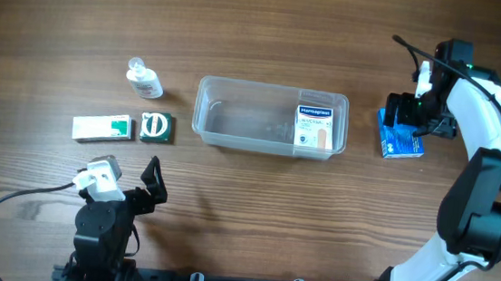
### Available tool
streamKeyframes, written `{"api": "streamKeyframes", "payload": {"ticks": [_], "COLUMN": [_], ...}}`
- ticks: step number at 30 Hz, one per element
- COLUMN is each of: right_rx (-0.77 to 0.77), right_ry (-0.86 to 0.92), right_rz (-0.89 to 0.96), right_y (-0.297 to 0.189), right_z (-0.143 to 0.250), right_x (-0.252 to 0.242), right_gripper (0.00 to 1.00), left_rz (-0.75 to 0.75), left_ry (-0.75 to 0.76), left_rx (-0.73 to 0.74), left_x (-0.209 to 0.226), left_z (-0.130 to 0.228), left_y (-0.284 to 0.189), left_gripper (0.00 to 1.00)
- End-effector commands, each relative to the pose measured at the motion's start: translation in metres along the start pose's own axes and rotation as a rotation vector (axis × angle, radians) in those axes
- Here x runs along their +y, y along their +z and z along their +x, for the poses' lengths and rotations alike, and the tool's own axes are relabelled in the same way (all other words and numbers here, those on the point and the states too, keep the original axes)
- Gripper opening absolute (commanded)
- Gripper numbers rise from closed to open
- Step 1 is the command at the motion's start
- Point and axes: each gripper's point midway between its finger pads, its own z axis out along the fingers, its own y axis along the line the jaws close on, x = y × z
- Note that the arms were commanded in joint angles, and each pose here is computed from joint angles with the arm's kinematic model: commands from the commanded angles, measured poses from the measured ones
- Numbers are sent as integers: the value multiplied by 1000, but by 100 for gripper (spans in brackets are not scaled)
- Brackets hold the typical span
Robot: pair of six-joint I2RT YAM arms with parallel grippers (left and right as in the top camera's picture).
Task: Pack container
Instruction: 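Lower the right gripper and grasp the blue Vicks box, then lift the Vicks box and carry it over the container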
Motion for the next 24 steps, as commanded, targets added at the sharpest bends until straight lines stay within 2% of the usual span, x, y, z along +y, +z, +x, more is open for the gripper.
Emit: {"api": "streamKeyframes", "payload": {"ticks": [1, 6, 13, 14, 17, 20, 24], "right_rx": [84, 144, 172, 174, 194, 235, 278], "right_ry": [-38, -102, -42, -20, 45, 132, 172], "right_rz": [71, -82, -76, -72, -67, -65, -81], "right_y": [25, 44, 52, 52, 51, 49, 43], "right_z": [13, 24, 28, 28, 32, 41, 51], "right_x": [-10, 22, 23, 23, 23, 24, 29], "right_gripper": [100, 99, 98, 95, 81, 78, 67], "left_rz": [4, 4, 4, 5, 4, 5, 5], "left_ry": [16, 16, 16, 16, 16, 16, 16], "left_rx": [-8, -9, -9, -8, -9, -8, -8], "left_x": [0, 0, 0, 0, 0, 0, 0], "left_z": [-1, -1, -1, -1, -1, -1, -1], "left_y": [0, 0, 0, 0, 0, 0, 0], "left_gripper": [100, 100, 100, 100, 100, 100, 100]}}
